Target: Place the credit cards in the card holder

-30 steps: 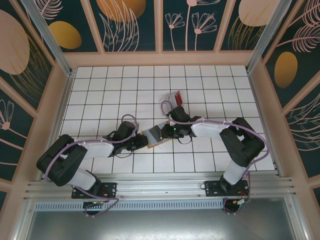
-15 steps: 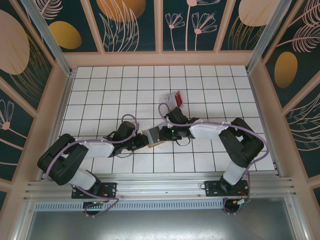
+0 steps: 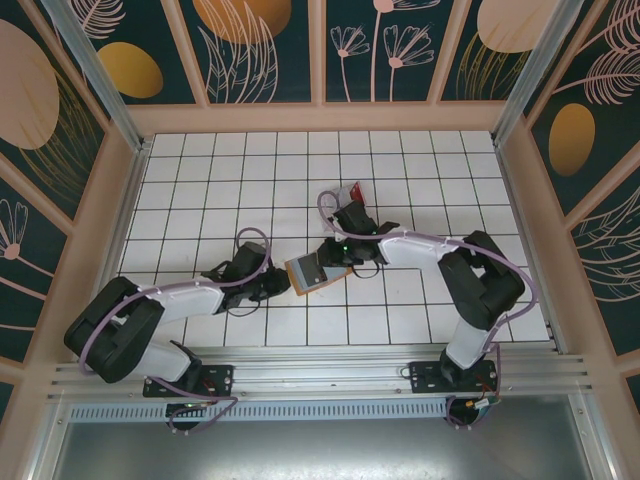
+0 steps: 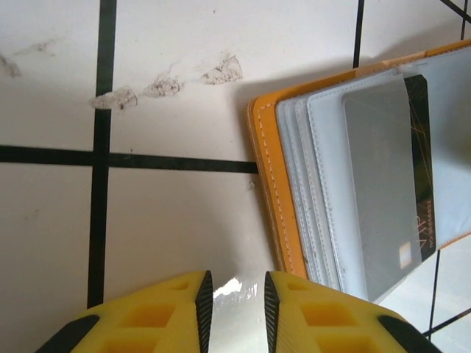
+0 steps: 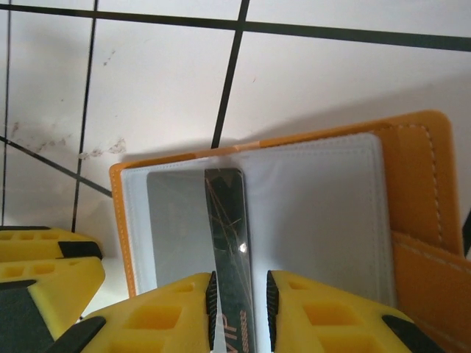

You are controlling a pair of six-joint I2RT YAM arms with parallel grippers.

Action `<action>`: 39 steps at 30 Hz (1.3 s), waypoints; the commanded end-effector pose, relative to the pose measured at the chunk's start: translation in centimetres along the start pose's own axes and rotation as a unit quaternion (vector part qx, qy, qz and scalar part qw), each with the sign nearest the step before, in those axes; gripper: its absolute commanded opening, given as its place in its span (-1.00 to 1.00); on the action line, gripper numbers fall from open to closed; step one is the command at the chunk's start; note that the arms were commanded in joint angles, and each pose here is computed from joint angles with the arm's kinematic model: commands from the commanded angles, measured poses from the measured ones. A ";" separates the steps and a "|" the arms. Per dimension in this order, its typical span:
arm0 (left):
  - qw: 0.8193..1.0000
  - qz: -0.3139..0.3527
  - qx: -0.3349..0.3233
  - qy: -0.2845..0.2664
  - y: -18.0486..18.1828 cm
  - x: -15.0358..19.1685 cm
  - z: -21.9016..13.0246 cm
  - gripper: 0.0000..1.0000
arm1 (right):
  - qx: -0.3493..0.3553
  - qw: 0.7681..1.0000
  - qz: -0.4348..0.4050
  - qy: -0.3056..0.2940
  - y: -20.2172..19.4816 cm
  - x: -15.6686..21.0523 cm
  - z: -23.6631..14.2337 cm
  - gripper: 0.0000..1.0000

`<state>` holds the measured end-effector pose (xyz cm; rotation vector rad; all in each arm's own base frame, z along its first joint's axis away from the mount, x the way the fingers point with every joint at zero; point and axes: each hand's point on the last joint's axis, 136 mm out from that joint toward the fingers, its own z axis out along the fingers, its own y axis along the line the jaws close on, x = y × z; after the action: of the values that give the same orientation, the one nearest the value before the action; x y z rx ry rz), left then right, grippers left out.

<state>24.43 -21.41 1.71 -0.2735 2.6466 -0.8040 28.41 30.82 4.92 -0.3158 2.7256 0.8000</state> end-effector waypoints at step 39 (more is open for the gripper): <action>0.996 0.058 -0.032 -0.066 -2.7 -8.8 -2.0 -0.39 | 0.021 0.998 0.019 -0.061 -2.6 -1.2 -6.5 -0.42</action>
<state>30.94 -20.59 7.32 -0.2269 2.5283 -0.7012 30.62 26.75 11.18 -0.2156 2.5678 0.7642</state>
